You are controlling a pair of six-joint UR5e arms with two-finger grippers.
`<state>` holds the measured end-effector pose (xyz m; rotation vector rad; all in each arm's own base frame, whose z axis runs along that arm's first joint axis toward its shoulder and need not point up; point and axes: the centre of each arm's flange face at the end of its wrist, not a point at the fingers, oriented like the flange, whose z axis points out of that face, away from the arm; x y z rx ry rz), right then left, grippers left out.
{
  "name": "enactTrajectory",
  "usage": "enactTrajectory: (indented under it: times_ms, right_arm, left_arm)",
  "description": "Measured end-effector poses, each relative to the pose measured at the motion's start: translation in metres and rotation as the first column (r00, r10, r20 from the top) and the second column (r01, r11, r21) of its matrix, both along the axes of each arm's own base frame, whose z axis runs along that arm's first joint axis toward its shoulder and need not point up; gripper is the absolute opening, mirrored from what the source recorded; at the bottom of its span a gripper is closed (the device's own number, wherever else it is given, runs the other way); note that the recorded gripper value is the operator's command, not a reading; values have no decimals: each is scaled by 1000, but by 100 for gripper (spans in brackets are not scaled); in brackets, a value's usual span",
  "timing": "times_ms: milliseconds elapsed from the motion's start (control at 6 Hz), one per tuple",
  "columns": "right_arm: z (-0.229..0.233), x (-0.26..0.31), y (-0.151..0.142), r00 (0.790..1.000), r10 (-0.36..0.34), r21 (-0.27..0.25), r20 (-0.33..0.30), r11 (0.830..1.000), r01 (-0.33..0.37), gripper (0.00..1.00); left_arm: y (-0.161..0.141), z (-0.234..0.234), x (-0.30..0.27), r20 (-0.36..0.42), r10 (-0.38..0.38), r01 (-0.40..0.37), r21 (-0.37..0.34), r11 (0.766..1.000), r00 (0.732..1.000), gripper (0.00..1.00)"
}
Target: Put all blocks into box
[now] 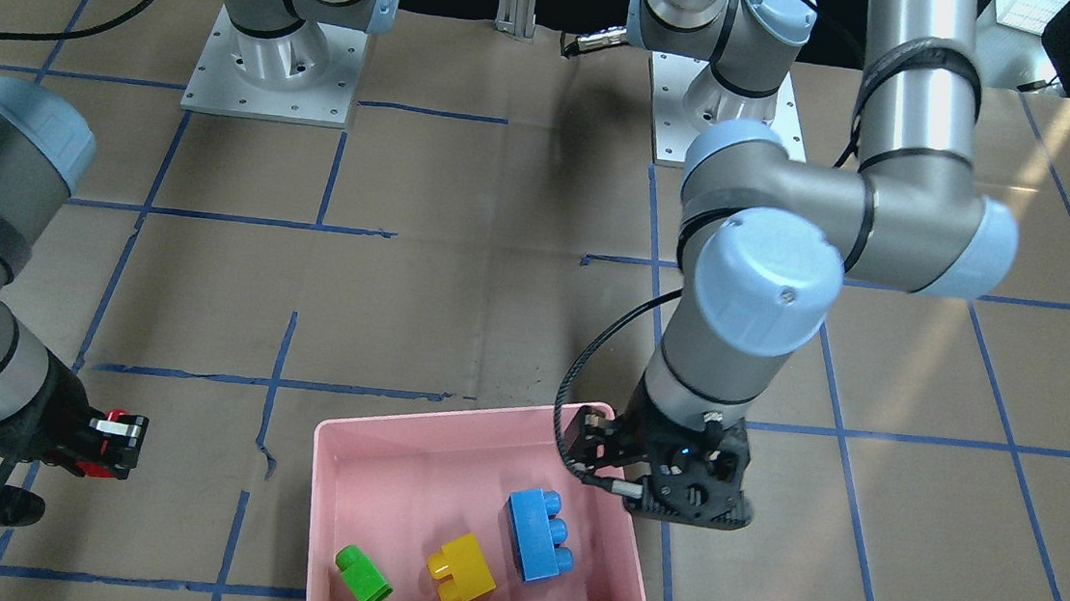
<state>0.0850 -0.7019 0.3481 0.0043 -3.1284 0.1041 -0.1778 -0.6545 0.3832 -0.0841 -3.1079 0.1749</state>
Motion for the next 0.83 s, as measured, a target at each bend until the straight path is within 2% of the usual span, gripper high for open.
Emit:
enactTrajectory:
  times_ms: [500,833]
  right_arm:
    - [0,129,26,991,-131,-7,29,991,131,14]
    - [-13,183,38,984,-173,-12,42,985,174,54]
  left_arm:
    - [59,87,41,6,15,-15,50,999,1000,99]
    - [91,125,55,6,36,-36,57,998,999,99]
